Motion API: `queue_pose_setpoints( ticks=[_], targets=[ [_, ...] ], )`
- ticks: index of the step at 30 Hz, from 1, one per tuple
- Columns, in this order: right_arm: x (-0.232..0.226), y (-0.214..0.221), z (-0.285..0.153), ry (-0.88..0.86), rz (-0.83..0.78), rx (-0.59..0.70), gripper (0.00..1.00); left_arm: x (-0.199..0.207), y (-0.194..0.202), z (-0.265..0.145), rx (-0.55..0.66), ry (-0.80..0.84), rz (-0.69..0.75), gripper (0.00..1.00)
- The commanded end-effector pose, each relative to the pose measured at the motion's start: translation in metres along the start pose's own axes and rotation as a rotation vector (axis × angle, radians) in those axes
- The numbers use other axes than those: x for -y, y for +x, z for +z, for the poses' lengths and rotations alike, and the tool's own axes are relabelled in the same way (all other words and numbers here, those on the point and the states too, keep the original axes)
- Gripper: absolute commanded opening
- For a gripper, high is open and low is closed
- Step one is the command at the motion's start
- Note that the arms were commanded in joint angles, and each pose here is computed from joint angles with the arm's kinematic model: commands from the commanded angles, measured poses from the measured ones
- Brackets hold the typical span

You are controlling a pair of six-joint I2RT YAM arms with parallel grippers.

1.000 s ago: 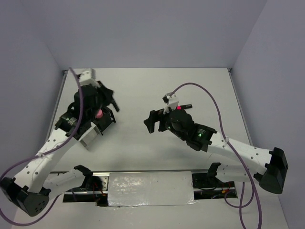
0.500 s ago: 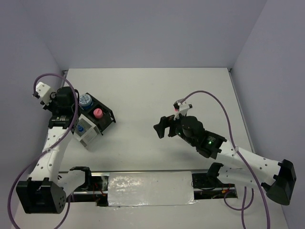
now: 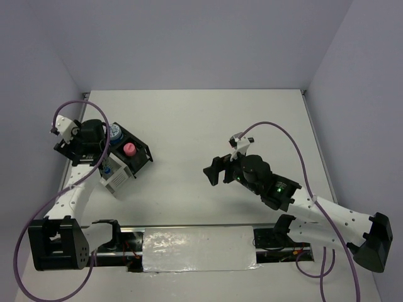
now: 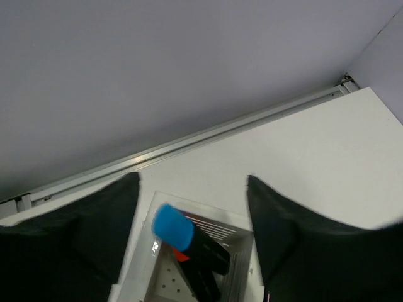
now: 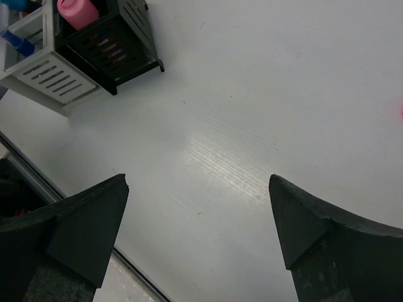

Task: Sort the stationery into containers
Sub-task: Place the pen in the storage box, then pick up the pen from the center of the board.

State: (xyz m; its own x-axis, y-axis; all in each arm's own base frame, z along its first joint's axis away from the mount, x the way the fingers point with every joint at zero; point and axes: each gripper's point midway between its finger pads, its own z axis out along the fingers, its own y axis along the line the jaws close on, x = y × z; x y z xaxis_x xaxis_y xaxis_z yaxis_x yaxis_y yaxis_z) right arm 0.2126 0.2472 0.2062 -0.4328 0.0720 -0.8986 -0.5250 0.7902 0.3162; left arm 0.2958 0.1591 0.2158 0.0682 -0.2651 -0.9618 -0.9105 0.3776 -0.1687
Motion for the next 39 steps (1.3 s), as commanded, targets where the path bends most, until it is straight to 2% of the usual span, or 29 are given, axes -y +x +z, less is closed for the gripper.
queue_pose_setpoints(
  ticks=[1,3,5,8,11,14,16,18,19,20,22,23,26,30,34,35,39],
  targets=[
    [-0.003,-0.012,-0.002,-0.016,-0.004,0.037,1.0,0.001,-0.009,0.001,0.014,-0.025,-0.079,0.87],
    [0.001,-0.013,0.0,0.002,0.002,0.044,1.0,-0.004,-0.006,0.001,0.012,-0.048,-0.081,0.99],
    [0.007,-0.014,0.003,0.035,0.028,0.044,1.0,-0.002,-0.011,0.0,0.011,-0.038,-0.075,0.99],
    [0.042,-0.017,0.012,0.144,0.104,0.01,1.0,0.003,-0.028,-0.008,-0.003,-0.005,-0.101,0.99],
    [0.069,-0.014,0.023,0.237,0.112,-0.078,1.0,0.028,-0.056,-0.028,-0.05,0.177,-0.091,0.99],
    [0.117,-0.02,0.037,0.401,0.078,-0.168,1.0,0.06,-0.073,-0.069,-0.12,0.472,-0.03,0.99],
    [0.138,-0.013,0.04,0.463,0.093,-0.233,1.0,0.081,-0.058,-0.098,-0.216,0.685,0.02,0.99],
    [0.167,-0.009,0.049,0.501,0.096,-0.286,1.0,0.083,-0.042,-0.116,-0.27,0.802,0.092,0.99],
    [0.171,-0.007,0.055,0.473,0.067,-0.308,1.0,0.083,-0.022,-0.125,-0.332,0.861,0.125,0.99],
    [0.181,0.007,0.062,0.429,-0.044,-0.388,0.99,0.078,-0.011,-0.13,-0.36,0.883,0.163,0.99],
    [0.192,0.011,0.07,0.386,-0.178,-0.46,0.98,0.068,0.02,-0.137,-0.433,0.91,0.205,0.99],
    [0.206,0.021,0.076,0.381,-0.307,-0.533,0.99,0.066,0.023,-0.139,-0.433,0.922,0.199,0.99],
    [0.237,0.029,0.086,0.391,-0.45,-0.63,1.0,0.067,0.02,-0.151,-0.422,0.977,0.201,0.99],
    [0.244,0.014,0.108,0.288,-0.538,-0.607,1.0,0.065,0.017,-0.155,-0.413,0.994,0.195,0.99],
    [0.239,-0.006,0.123,0.191,-0.719,-0.545,1.0,0.069,0.02,-0.161,-0.432,1.04,0.212,0.99],
    [0.242,-0.008,0.125,0.186,-0.749,-0.555,1.0,0.07,0.02,-0.162,-0.433,1.044,0.215,0.99],
    [0.255,0.018,0.122,0.079,-0.818,-0.739,1.0,0.072,0.023,-0.167,-0.454,1.072,0.218,0.99]
  ],
)
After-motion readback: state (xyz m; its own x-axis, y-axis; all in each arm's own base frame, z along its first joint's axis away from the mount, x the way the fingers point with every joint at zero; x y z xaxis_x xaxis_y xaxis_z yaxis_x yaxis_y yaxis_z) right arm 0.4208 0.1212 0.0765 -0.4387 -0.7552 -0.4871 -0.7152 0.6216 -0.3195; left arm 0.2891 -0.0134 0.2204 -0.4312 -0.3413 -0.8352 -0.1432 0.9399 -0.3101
